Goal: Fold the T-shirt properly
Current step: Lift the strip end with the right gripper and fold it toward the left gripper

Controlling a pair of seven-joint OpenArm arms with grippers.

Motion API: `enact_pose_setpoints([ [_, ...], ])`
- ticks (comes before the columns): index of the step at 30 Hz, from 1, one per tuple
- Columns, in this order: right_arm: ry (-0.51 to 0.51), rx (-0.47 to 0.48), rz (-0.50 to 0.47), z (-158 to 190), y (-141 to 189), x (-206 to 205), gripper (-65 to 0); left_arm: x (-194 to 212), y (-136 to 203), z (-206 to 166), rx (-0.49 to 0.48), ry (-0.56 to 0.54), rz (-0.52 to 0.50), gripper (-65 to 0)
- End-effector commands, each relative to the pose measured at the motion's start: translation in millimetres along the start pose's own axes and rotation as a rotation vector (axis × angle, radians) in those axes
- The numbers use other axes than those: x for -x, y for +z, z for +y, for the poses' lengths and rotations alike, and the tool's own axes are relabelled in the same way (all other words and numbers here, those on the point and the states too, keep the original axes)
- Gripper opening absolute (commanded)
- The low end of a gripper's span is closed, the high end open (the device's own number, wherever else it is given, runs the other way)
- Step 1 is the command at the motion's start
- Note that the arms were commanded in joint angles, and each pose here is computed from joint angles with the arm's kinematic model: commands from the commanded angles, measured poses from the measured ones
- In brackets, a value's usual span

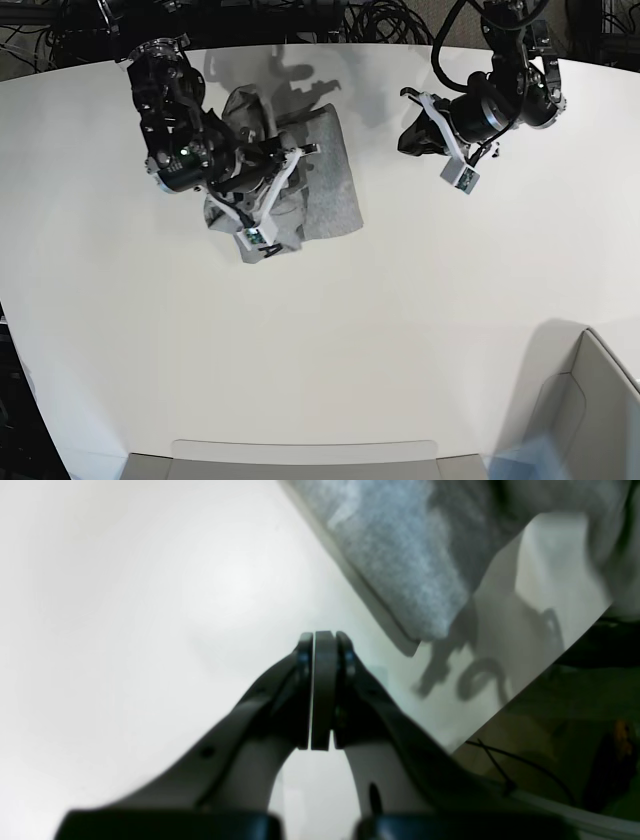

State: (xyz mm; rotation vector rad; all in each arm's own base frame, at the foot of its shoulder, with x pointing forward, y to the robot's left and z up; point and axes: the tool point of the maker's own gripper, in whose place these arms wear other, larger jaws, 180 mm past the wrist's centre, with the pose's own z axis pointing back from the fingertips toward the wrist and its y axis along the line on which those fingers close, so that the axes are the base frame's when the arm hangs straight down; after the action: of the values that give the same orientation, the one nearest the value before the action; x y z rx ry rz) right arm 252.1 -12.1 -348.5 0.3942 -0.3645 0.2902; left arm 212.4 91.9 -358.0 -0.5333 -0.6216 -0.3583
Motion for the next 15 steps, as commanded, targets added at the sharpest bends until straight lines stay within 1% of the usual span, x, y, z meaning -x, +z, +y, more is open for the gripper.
enact_pose_setpoints([
  [1, -0.016, -0.009, -0.008, 5.9, -0.1, -9.8, -65.0, -10.2, 3.6, -1.5, 0.004, -0.015, -0.035, -65.0],
  [3, -0.070, 0.005, 0.050, 10.1, -13.1, -2.6, -65.0, -10.2, 3.6, -1.5, 0.004, -0.015, -0.035, -65.0],
  [4, -0.100, 0.011, 0.072, 13.3, -18.0, 0.9, -62.9, -10.2, 3.6, -1.5, 0.004, -0.015, -0.035, -65.0],
  [7, -0.135, 0.013, 0.109, 25.9, -23.9, 10.5, -51.7, -10.2, 3.6, -1.5, 0.004, -0.015, -0.035, -65.0],
  [10, -0.084, -0.009, 0.108, 41.7, -22.1, 10.0, -40.4, -9.5, 3.8, -1.3, 0.004, -0.015, -0.033, -65.0],
  [12, -0.047, -0.013, 0.113, 49.0, -22.7, 11.4, -34.2, -9.5, 3.8, -1.3, 0.004, -0.015, -0.033, -65.0],
  [14, -0.015, -0.021, 0.115, 56.5, -22.3, 12.7, -30.3, -8.2, 5.8, 2.0, -0.003, -0.028, -0.022, -65.0],
  [15, -0.005, -0.025, 0.116, 59.6, -21.9, 14.0, -29.6, -7.7, 6.5, 2.9, -0.005, -0.033, -0.018, -65.0],
])
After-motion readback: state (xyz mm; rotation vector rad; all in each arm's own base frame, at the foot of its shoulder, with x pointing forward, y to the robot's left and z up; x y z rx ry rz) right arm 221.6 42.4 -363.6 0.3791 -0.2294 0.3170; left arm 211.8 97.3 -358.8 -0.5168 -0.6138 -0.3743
